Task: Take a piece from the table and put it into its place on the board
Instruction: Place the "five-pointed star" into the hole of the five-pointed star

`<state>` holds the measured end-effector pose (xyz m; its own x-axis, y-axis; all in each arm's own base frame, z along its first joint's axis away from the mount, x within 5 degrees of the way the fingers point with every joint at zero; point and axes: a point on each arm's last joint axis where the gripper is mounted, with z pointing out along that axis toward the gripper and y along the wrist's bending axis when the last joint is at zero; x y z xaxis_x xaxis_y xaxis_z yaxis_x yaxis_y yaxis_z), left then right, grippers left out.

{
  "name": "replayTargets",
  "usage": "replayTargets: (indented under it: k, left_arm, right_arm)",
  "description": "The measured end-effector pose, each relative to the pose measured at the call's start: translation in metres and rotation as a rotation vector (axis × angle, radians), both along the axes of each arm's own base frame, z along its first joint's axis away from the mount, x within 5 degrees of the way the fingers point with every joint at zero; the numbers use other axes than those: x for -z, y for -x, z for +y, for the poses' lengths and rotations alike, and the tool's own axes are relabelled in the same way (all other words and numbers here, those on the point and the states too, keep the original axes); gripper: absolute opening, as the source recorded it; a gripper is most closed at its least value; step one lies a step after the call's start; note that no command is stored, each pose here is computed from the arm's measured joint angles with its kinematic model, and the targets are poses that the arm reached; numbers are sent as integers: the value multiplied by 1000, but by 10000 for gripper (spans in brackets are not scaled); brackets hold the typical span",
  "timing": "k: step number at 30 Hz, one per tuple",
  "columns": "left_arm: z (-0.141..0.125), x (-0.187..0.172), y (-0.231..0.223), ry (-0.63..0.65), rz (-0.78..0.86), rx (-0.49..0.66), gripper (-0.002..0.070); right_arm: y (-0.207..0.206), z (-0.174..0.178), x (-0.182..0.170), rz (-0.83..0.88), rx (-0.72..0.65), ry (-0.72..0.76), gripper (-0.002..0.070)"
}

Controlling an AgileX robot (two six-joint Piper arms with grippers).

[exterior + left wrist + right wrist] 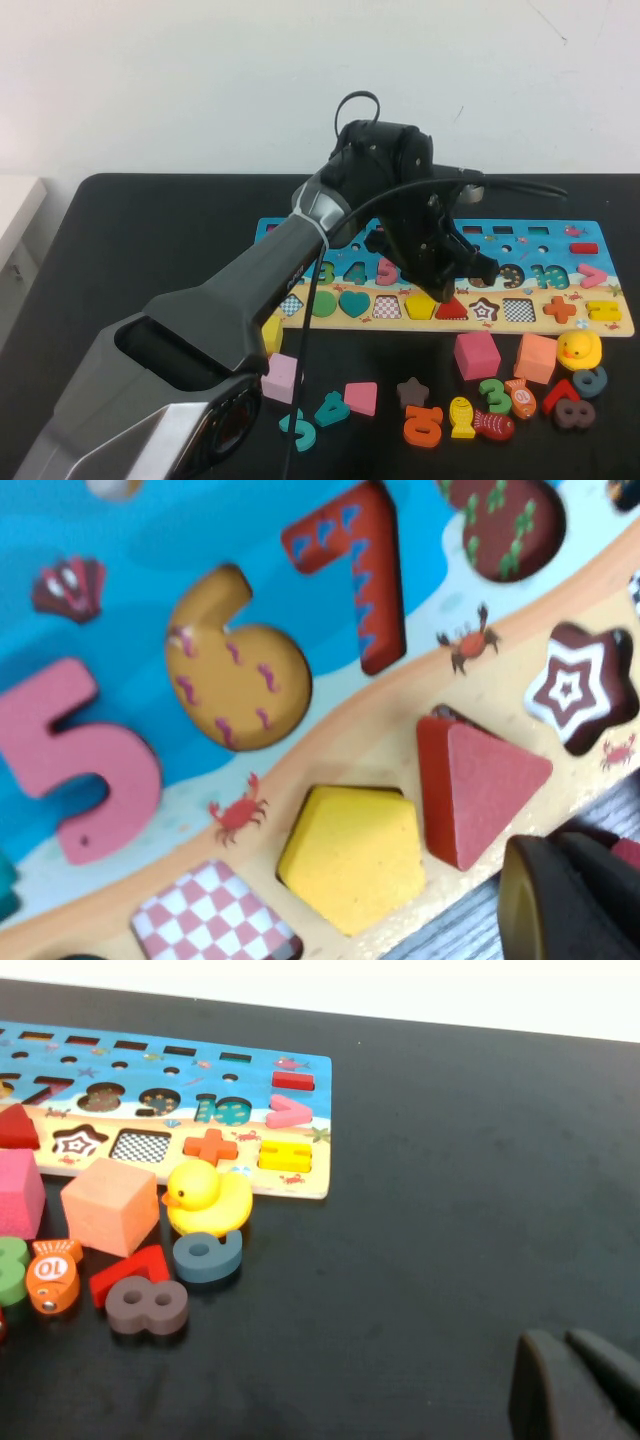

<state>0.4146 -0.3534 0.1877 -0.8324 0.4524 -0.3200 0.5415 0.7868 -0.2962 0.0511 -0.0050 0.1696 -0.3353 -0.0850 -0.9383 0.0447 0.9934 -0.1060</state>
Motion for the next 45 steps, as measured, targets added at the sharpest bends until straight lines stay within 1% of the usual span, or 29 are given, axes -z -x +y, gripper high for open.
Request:
replayTargets:
  k: [8,16,19,23,26,37,45]
  left_arm:
    - [6,-1,-5,-71,-62,-6,0]
    - [9,-4,-7,-99,-93,-9,0]
    - [9,-12,-6,-85,-102,-1,0]
    - [2,-19,-4,7,-113,49,0]
    - [-3,-15,-5,55,-122,47,0]
    - [-8,20,-12,43,-112,51,0]
    - [-7,22,-11,31,-97,58,0]
  right_arm:
    - [0,0,0,0,0,0,18]
    - [0,0,0,0,0,0,18]
    - [0,0,0,0,0,0,18]
    - [0,0,0,0,0,0,18]
    - [0,0,0,0,0,0,19]
    - [0,0,0,0,0,0,18]
    - [0,0,0,0,0,0,18]
